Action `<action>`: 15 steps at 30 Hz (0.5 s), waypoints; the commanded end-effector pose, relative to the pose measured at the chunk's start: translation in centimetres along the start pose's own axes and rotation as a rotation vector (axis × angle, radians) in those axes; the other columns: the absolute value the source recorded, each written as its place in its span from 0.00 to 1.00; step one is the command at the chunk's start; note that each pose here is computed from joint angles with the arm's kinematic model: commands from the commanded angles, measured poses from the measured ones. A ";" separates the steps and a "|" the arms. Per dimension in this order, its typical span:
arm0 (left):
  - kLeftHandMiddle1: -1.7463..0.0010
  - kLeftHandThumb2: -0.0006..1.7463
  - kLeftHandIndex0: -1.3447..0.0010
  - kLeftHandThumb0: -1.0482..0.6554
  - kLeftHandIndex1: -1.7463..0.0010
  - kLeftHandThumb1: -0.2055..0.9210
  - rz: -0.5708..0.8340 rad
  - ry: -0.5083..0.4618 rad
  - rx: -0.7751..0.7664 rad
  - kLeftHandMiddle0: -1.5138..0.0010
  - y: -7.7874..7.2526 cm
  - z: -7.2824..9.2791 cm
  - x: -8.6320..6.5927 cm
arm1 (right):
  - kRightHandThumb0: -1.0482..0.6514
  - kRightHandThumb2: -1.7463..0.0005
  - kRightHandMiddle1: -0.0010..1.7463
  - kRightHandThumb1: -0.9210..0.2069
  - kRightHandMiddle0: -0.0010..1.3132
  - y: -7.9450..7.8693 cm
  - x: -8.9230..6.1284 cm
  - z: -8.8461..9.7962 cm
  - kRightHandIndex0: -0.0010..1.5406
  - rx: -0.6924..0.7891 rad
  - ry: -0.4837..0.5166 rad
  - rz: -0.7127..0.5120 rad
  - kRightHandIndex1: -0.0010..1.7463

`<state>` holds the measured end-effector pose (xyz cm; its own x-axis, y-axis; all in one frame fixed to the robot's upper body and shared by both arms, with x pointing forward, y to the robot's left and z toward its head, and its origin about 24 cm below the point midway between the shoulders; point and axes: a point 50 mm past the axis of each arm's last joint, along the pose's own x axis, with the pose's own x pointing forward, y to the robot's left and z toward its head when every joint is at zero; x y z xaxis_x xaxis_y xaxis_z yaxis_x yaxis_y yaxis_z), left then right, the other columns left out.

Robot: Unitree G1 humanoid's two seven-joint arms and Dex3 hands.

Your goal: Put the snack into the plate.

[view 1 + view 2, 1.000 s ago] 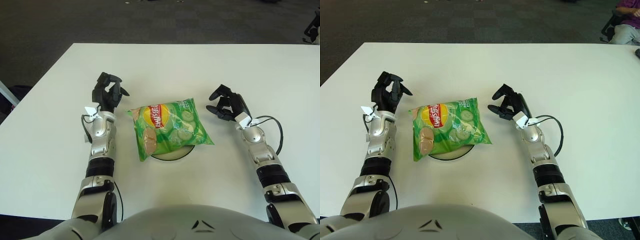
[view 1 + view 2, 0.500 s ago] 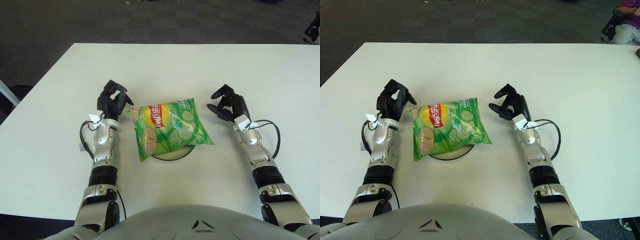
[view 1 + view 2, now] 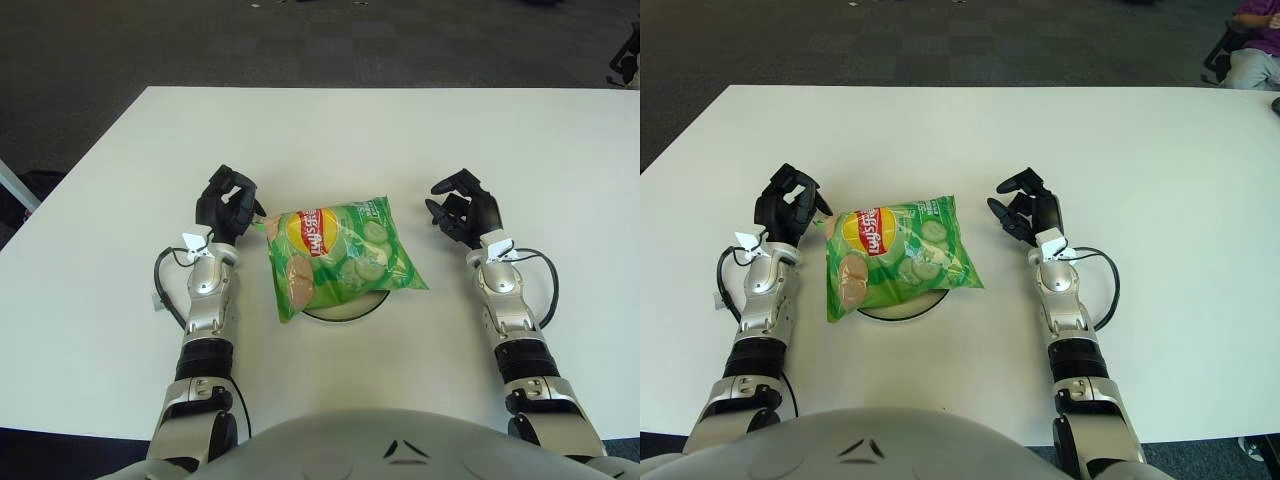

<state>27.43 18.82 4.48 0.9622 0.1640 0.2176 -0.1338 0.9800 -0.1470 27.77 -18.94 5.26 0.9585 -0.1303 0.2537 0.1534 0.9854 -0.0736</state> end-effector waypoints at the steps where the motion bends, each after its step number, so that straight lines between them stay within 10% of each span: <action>1: 0.00 0.13 0.45 0.51 0.00 1.00 0.009 0.033 0.002 0.36 -0.1 -0.5 -0.5 | 0.40 0.59 0.98 0.15 0.26 0.1 -0.6 -0.2 0.60 0.101 0.018 -0.049 0.99; 15: 0.00 0.13 0.45 0.51 0.00 1.00 -0.075 0.047 0.074 0.36 -0.4 -0.6 -0.6 | 0.39 0.53 1.00 0.21 0.26 0.8 -1.0 0.3 0.61 0.076 0.013 -0.052 1.00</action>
<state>27.44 18.10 4.42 0.9712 0.1165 0.2080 -0.0963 0.9898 -0.1046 27.24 -18.33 5.73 0.9482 -0.1754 0.2648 0.1777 0.9840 0.0155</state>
